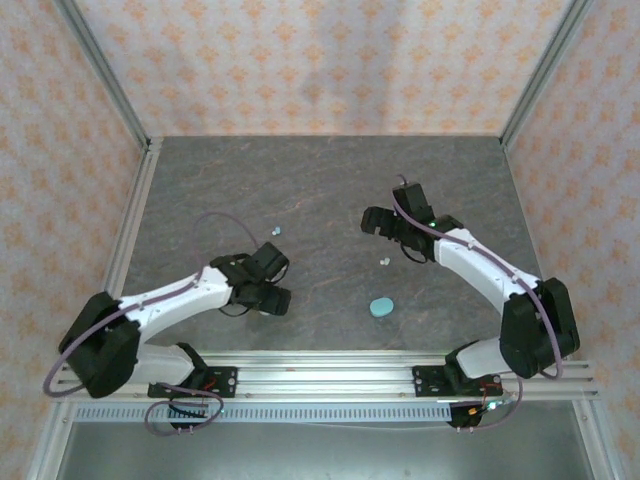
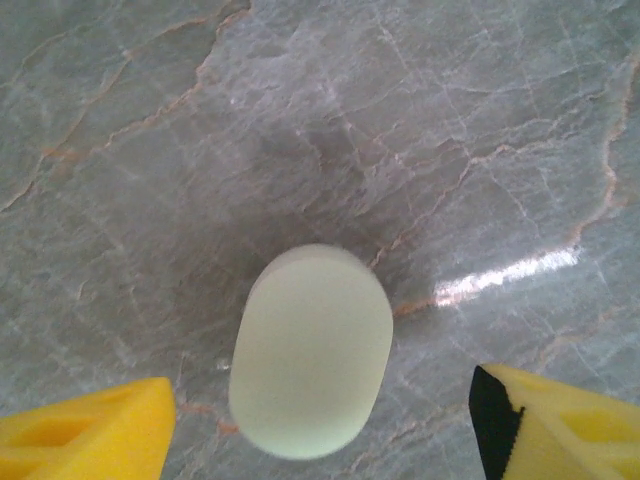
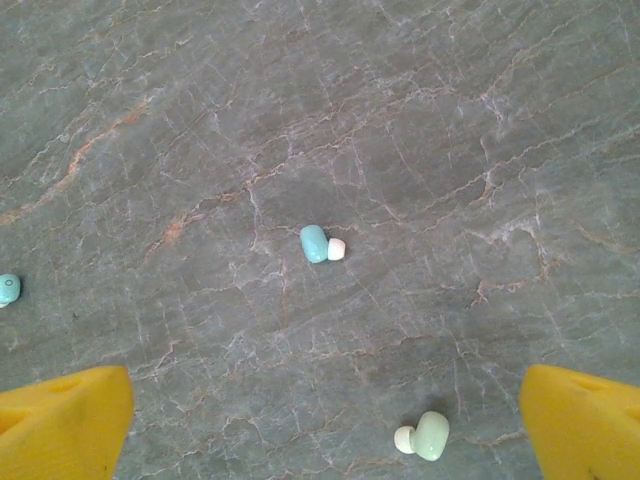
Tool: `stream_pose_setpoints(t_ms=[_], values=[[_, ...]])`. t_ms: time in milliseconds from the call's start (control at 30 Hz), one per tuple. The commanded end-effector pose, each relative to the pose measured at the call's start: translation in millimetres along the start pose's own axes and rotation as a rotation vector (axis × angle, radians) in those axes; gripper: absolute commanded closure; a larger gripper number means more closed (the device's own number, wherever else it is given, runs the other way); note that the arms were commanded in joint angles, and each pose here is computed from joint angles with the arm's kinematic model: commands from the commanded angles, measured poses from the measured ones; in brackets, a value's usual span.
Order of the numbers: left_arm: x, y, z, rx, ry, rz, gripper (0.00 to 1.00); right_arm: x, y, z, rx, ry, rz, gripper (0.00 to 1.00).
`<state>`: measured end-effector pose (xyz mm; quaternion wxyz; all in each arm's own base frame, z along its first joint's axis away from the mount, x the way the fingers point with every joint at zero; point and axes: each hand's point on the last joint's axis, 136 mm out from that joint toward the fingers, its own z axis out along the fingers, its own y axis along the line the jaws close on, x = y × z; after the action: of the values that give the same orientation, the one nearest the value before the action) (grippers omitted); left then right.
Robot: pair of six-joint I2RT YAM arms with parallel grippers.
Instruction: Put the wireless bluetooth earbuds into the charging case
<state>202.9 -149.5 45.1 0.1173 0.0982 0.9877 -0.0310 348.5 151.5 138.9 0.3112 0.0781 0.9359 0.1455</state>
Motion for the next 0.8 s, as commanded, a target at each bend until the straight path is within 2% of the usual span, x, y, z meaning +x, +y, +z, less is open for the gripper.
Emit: stream_pose_setpoints(t_ms=[0,267,467,600,767], values=[[2.3,2.1,7.6,-0.047,0.034,0.045,0.26,8.5,-0.6,-3.0,-0.015,0.022,0.019,0.02],[2.5,1.2,19.2,-0.095,0.048,0.090,0.33,3.1,11.0,2.7,-0.048,0.039,0.017,0.01],[-0.9,-3.4,21.8,-0.081,0.050,0.128,0.52,5.0,26.3,5.4,-0.109,0.090,0.026,0.01],[-5.3,-9.5,16.8,-0.049,0.033,0.153,0.64,7.8,28.1,-4.3,-0.097,0.151,-0.008,0.01],[-19.4,-19.6,-3.8,0.003,-0.042,0.219,0.68,19.5,39.4,-20.9,-0.180,0.201,0.020,0.02]])
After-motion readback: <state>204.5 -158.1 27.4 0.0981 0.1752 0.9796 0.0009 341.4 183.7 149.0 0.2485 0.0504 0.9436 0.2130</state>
